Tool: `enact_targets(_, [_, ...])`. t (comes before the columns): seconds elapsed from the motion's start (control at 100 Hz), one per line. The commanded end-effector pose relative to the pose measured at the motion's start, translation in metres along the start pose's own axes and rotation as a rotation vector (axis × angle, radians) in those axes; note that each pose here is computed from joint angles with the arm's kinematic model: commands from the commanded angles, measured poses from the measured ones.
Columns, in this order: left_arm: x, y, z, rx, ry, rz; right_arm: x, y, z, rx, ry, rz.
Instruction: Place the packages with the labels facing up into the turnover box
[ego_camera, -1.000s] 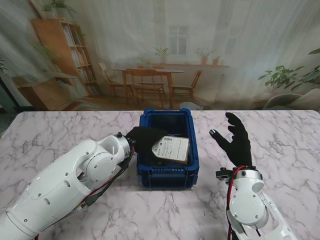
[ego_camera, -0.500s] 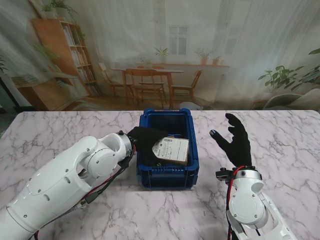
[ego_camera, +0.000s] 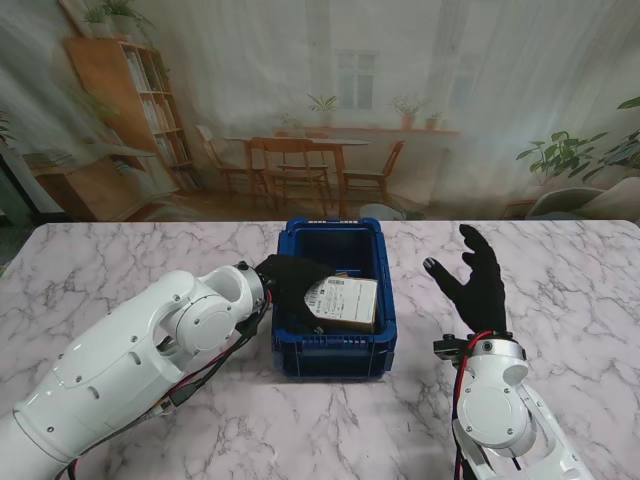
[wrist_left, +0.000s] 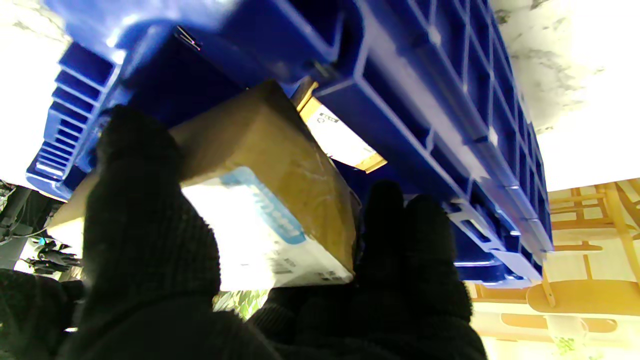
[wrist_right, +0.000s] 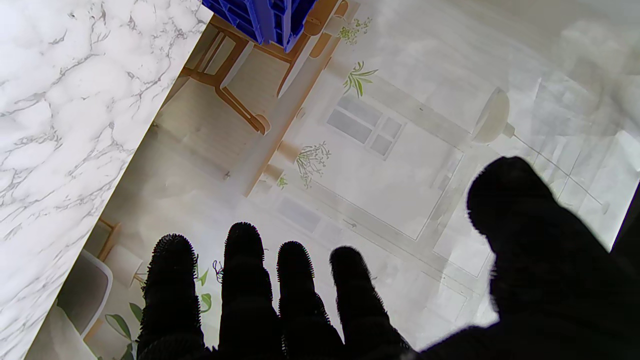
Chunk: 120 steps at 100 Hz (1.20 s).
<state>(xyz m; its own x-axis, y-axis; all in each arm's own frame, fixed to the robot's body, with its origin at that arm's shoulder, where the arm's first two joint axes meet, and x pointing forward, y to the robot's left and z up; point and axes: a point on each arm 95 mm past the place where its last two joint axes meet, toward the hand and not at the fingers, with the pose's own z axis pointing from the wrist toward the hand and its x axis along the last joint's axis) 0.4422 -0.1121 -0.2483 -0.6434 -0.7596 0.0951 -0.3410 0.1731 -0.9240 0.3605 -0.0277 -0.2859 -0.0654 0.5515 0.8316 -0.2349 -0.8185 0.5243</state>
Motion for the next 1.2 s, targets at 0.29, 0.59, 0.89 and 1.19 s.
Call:
enact_targets(0.29, [-0.008,0.007,-0.001,-0.098,-0.013,0.023,-0.002,-0.001,0.000,-0.024,-0.022,-0.011])
enact_targets(0.59, [-0.010,0.009,0.002,-0.110,-0.017,0.037,-0.003,-0.001,0.001,-0.025,-0.023,-0.018])
enact_targets(0.89, [-0.010,0.010,0.003,-0.101,-0.016,0.033,-0.003,-0.001,0.001,-0.023,-0.024,-0.020])
enact_targets(1.19, [-0.007,0.005,-0.009,-0.043,-0.008,0.027,-0.004,-0.003,0.001,-0.003,-0.032,-0.031])
